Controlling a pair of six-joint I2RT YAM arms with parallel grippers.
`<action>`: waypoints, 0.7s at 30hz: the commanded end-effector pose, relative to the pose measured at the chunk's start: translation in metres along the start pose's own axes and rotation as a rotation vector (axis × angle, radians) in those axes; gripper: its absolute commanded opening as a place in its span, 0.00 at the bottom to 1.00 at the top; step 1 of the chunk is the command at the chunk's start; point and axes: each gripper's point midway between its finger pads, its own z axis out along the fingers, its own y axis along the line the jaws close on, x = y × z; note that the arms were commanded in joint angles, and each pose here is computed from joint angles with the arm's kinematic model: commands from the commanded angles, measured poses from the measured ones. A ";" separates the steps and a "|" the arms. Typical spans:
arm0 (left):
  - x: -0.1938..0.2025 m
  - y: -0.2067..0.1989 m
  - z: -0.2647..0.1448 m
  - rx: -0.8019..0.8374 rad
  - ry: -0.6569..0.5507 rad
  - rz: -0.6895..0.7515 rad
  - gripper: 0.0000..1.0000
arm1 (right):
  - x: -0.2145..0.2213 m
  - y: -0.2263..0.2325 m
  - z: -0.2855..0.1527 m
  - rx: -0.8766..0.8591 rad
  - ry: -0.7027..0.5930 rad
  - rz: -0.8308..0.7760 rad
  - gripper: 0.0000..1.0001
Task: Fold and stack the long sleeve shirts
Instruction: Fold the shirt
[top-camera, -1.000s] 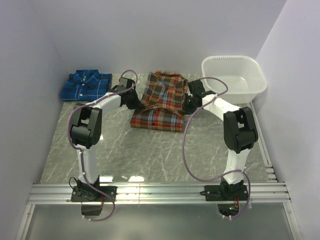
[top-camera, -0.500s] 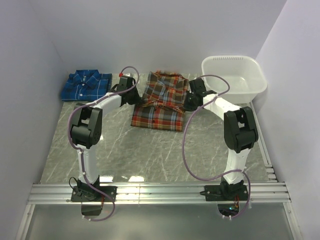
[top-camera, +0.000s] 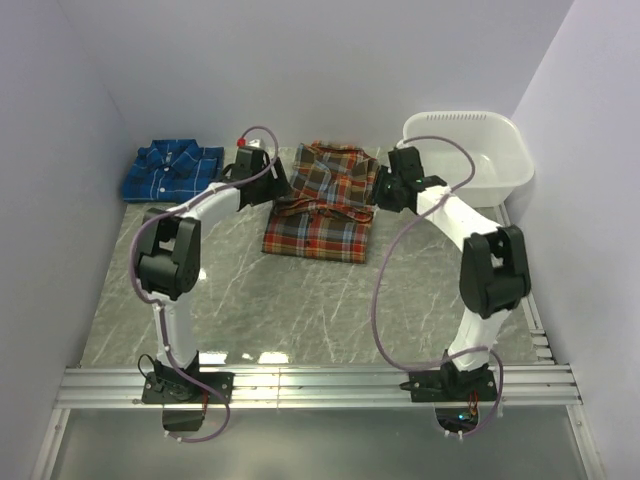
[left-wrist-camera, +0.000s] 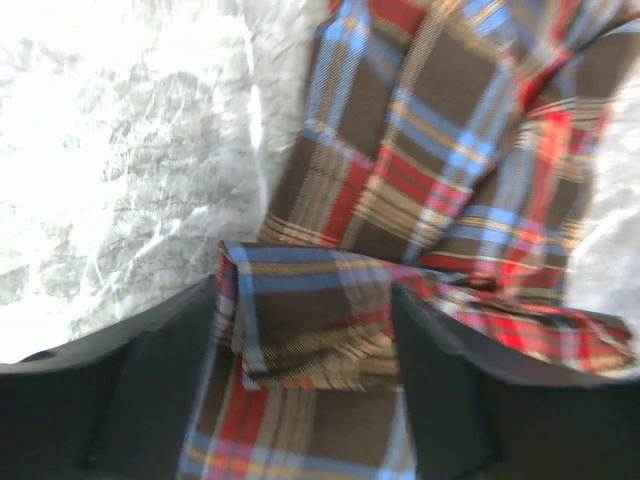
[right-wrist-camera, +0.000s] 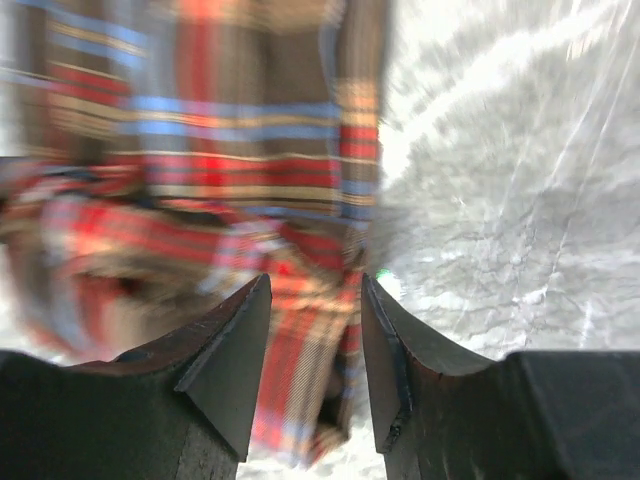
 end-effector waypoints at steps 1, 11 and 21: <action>-0.067 -0.054 -0.064 0.117 -0.193 0.044 0.80 | -0.053 0.037 -0.062 -0.137 -0.196 -0.050 0.49; 0.009 -0.101 -0.130 0.164 -0.160 0.137 0.69 | 0.014 0.095 -0.072 -0.377 -0.081 -0.210 0.46; 0.101 -0.095 -0.061 0.127 -0.001 0.186 0.47 | 0.061 0.102 -0.004 -0.411 0.074 -0.207 0.45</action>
